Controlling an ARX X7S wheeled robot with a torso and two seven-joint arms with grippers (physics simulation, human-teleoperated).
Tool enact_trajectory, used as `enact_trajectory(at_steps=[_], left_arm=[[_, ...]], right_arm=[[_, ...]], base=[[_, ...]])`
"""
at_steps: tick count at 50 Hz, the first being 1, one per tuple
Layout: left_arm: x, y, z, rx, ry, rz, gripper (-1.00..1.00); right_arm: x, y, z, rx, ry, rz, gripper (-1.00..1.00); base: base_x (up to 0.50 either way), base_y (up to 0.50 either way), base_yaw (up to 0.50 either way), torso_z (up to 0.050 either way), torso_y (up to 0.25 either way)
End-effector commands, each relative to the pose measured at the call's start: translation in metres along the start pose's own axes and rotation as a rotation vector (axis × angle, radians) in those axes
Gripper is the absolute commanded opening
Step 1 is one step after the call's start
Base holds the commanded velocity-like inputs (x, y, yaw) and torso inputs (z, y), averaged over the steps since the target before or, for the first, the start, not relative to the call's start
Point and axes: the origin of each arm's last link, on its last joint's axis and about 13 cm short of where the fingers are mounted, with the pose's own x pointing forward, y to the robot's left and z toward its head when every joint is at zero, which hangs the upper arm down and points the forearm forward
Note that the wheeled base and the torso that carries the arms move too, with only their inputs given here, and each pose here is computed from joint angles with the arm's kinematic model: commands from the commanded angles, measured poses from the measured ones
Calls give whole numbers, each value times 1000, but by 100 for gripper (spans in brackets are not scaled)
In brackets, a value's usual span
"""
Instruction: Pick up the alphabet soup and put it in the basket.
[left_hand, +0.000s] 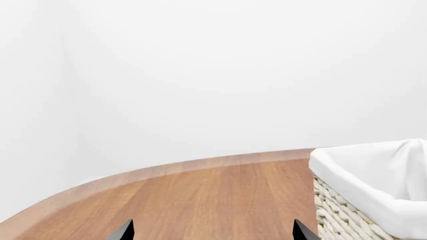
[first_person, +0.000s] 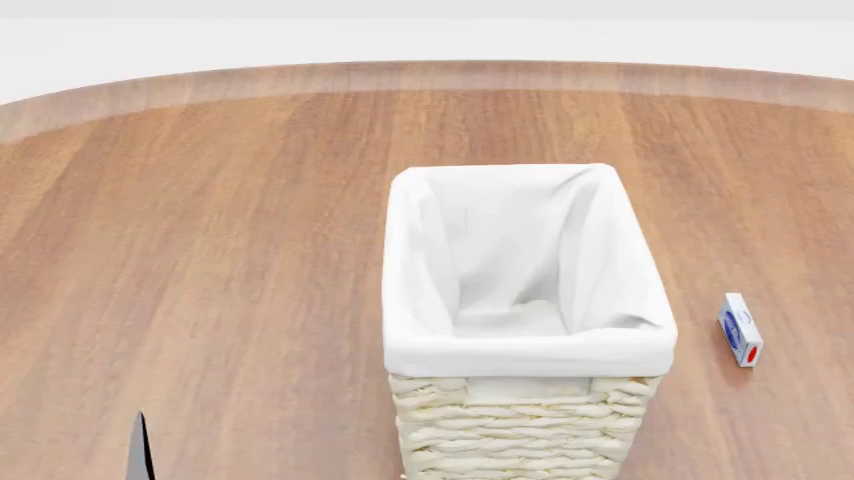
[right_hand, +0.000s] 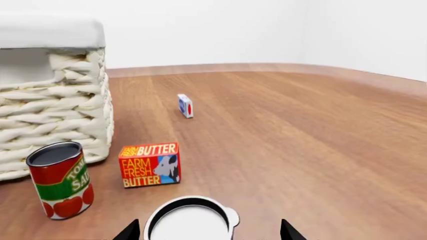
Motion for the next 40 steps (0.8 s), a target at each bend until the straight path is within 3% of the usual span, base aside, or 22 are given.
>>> enact_trajectory(at_steps=[1,40], left_arm=[[0,0,0,0,1,1,100],[0,0,-1,-1,-2,1,100]], right_arm=[[9,4,-5,10,9,-4,100],[20,15,-26,17,47,-19,100]], base=[[0,0,0,0,0],[0,0,0,0,0]])
